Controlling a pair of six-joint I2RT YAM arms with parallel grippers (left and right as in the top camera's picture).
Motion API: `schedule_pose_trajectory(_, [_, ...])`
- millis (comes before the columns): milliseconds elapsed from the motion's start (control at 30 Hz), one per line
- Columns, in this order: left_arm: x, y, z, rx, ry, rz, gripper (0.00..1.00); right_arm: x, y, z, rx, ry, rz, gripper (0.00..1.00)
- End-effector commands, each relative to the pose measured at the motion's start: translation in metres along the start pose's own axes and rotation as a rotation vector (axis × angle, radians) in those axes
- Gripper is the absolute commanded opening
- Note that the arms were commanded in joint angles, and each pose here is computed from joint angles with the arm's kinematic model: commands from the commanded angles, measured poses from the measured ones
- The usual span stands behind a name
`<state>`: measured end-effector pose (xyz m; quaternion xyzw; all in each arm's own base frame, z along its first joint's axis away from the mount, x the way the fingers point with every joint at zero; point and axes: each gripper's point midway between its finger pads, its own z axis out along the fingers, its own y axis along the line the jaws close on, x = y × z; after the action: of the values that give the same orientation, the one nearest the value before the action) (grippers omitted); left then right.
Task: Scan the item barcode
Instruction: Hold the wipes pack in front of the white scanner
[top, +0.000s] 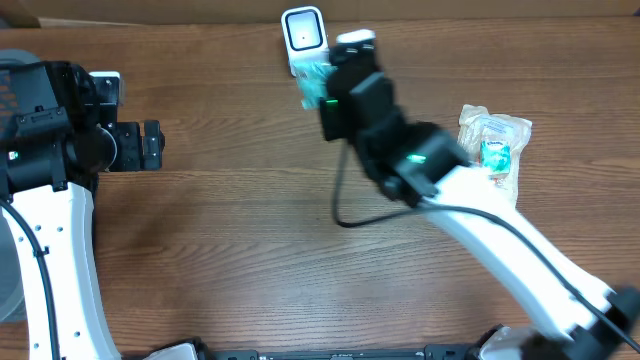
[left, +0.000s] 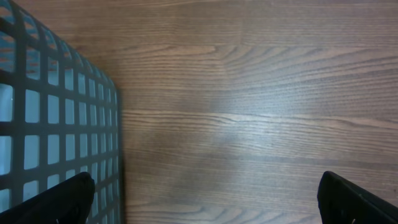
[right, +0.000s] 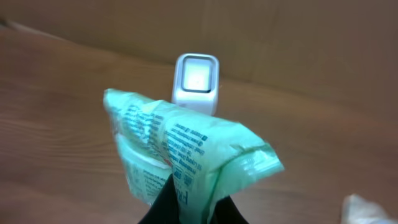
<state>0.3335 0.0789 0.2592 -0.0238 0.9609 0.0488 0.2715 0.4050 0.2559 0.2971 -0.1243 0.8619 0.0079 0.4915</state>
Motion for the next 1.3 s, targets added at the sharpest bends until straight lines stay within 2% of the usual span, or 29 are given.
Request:
schedule_pose_trajectory(0, [-0.006,0.003,-0.008,-0.012,-0.030,0.011,0.99,-0.009,-0.013,0.040,0.285,-0.056,-0.341,0.04])
schedule_pose_trajectory(167, [-0.006,0.003,-0.008,-0.012,-0.030,0.011,1.00,-0.019,-0.003,0.100,0.359,-0.141,-0.535,0.04])
schedule_pose_trajectory(233, [-0.006,0.003,-0.008,-0.012,-0.030,0.011,1.00,-0.026,-0.004,0.130,0.407,-0.202,-0.663,0.04])
schedule_pose_trajectory(333, [-0.006,0.003,-0.008,-0.012,-0.030,0.011,1.00,-0.027,-0.001,0.161,0.394,-0.265,-0.795,0.04])
schedule_pose_trajectory(500, [-0.006,0.003,-0.008,-0.012,-0.030,0.011,1.00,-0.018,-0.002,0.194,0.331,-0.329,-0.842,0.04])
schedule_pose_trajectory(567, [-0.006,0.003,-0.008,-0.012,-0.030,0.011,1.00,-0.021,-0.007,0.208,0.301,-0.411,-0.823,0.04])
schedule_pose_trajectory(633, [-0.006,0.003,-0.008,-0.012,-0.030,0.011,1.00,-0.032,-0.008,0.209,0.299,-0.505,-0.800,0.04])
schedule_pose_trajectory(733, [-0.006,0.003,-0.008,-0.012,-0.030,0.011,1.00,-0.030,0.001,0.215,0.250,-0.556,-0.887,0.04])
schedule_pose_trajectory(933, [-0.006,0.003,-0.008,-0.012,-0.030,0.011,1.00,-0.011,-0.001,0.236,0.239,-0.546,-1.115,0.04])
schedule_pose_trajectory(1067, [-0.006,0.003,-0.008,-0.012,-0.030,0.011,1.00,-0.005,-0.021,0.246,0.270,-0.526,-1.174,0.04])
schedule_pose_trajectory(1267, [-0.006,0.003,-0.008,-0.012,-0.030,0.011,1.00,-0.005,-0.020,0.247,0.249,-0.549,-1.227,0.04])
